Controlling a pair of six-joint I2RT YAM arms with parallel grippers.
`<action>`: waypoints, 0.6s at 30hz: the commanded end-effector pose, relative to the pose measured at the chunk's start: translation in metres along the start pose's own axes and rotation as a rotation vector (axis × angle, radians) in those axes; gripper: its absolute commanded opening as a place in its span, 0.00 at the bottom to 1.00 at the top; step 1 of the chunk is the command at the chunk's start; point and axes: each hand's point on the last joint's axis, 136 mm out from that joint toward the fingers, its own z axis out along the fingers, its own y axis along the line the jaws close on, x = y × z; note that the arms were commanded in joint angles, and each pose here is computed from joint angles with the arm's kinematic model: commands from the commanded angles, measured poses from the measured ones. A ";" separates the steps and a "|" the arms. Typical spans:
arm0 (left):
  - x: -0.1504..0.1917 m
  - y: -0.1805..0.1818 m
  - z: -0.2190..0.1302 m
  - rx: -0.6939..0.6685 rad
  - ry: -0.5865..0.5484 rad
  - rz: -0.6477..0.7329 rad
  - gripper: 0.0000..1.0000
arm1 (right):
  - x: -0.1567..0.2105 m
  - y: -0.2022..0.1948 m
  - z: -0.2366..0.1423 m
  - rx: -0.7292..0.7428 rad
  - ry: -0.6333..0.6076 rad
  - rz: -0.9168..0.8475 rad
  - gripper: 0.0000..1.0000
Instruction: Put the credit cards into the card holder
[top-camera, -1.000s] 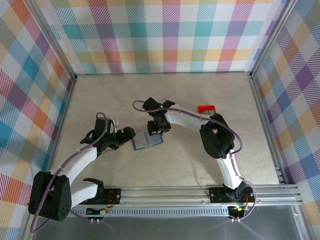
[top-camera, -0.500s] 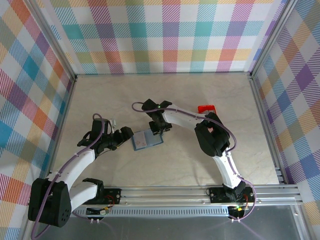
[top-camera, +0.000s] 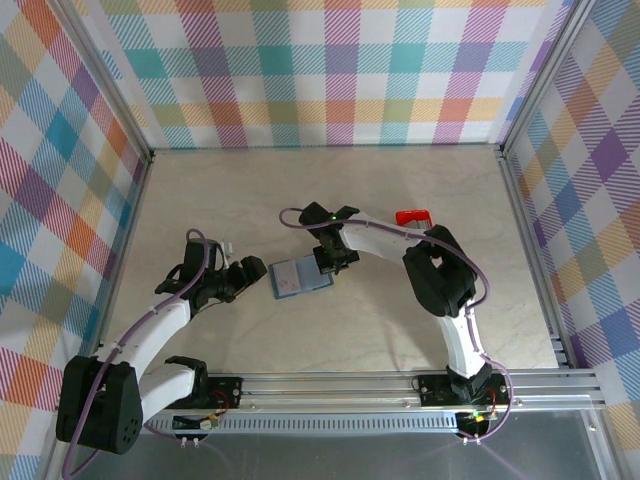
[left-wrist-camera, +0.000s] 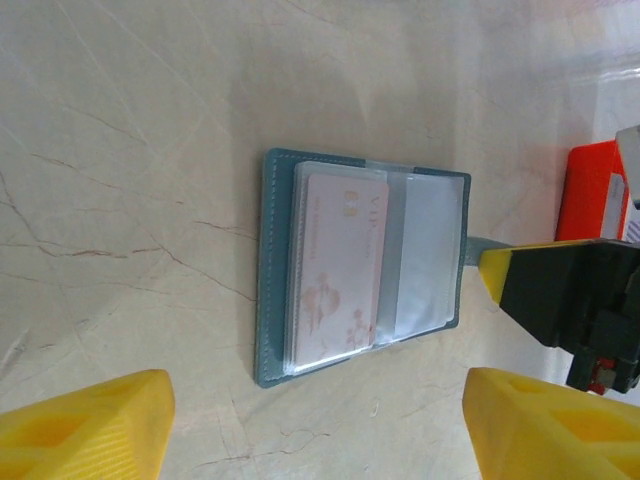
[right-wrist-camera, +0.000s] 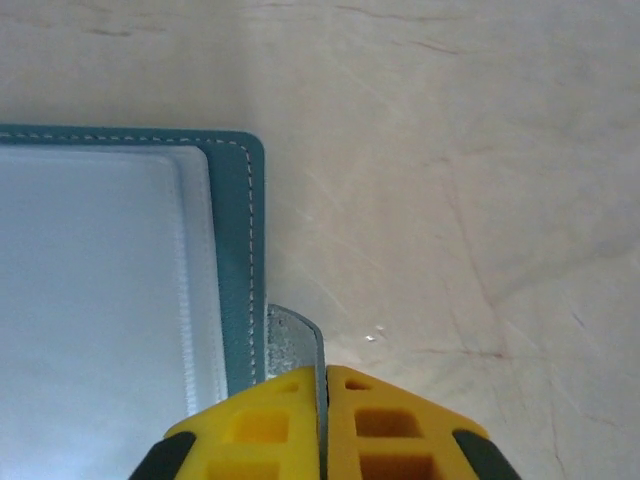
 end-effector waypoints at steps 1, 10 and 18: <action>-0.001 -0.006 0.004 0.046 0.008 -0.014 0.74 | 0.001 -0.016 -0.016 -0.009 -0.032 0.043 0.00; 0.002 -0.037 0.017 0.099 0.013 0.036 0.72 | 0.034 -0.061 -0.019 -0.049 -0.014 0.114 0.00; 0.007 -0.051 0.031 0.113 0.028 0.053 0.71 | 0.048 -0.083 -0.022 -0.071 -0.007 0.170 0.03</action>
